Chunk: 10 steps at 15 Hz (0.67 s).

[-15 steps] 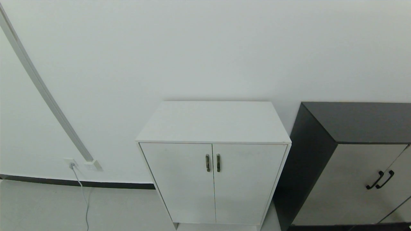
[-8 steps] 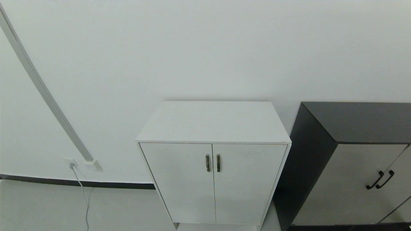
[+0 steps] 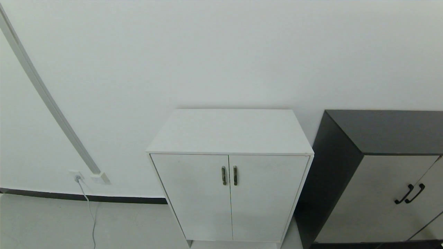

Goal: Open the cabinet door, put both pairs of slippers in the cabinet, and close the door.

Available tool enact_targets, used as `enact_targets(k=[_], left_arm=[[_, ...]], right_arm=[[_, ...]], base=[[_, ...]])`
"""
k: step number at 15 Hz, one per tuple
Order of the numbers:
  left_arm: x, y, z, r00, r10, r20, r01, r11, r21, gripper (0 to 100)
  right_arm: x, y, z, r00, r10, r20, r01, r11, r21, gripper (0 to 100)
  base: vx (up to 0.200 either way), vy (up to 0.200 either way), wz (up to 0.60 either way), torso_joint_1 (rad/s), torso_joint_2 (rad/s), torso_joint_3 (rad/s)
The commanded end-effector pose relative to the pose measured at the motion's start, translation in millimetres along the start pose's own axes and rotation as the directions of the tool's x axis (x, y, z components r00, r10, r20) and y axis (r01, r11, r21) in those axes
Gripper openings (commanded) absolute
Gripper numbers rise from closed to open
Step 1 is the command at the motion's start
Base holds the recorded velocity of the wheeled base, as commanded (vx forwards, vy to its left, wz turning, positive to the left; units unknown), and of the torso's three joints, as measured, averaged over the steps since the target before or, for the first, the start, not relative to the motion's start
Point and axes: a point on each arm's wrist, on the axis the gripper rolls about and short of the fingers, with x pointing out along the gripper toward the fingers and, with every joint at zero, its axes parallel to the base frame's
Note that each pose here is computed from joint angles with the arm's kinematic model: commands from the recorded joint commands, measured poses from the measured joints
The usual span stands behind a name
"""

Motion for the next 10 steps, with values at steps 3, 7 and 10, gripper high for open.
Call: enact_targets(k=[3,7,10], left_arm=[[0.0,0.0,0.0,1.0,0.001,0.0,-0.001,1.0,0.001,0],[0.0,0.0,0.0,1.0,0.001,0.0,-0.001,1.0,-0.001,0],[0.0,0.0,0.0,1.0,0.001,0.0,-0.001,1.0,-0.001,0]], right_arm=[[-0.7,-0.9,0.3,0.999,-0.043,0.014,0.043,0.999,0.017,0],[-0.7,-0.8,0.3,0.999,-0.04,0.014,0.04,0.999,0.012,0],[-0.7,-0.8,0.3,0.999,-0.038,0.014,0.038,0.999,0.011,0]], base=[[0.0,0.0,0.0,0.0,0.0,0.0],[0.0,0.0,0.0,0.0,0.0,0.0],[0.0,0.0,0.0,0.0,0.0,0.0]])
